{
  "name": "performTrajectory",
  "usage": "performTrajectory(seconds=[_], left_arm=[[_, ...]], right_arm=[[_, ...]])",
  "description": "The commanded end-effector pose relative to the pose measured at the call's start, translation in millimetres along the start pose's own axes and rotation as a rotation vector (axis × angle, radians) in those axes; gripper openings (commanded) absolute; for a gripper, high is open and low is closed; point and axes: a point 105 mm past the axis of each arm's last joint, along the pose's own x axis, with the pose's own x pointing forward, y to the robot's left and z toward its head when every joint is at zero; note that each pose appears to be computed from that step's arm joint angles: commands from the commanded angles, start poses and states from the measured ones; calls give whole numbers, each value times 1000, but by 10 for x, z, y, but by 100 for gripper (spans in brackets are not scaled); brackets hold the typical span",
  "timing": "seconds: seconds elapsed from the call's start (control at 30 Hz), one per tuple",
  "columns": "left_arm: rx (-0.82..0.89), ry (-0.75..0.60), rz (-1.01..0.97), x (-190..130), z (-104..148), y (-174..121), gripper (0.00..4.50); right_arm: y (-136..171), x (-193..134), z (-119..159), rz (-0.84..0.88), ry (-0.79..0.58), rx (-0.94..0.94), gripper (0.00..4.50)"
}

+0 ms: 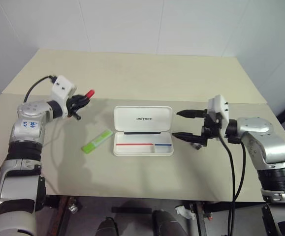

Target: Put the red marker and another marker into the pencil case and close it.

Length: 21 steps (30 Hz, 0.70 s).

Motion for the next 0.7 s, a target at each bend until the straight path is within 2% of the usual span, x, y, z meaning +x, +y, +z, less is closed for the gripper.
performTrajectory(seconds=[0.03,0.17,0.3,0.47,0.7], left_arm=[[113,-163,-98,-19,533,-118,62],[182,-277,-241,10,854,-382,62],[213,-293,-422,94,986,-763,62],[178,-251,-597,152,988,-1099,62],[104,-133,-811,298,766,-1534,62]], right_arm=[[-95,-233,34,-78,-59,34,450],[-119,-405,-117,-144,-63,43,450],[-46,-535,-337,-151,6,35,450],[-33,-518,-363,-180,7,20,450],[-7,-553,-407,-216,21,11,450]])
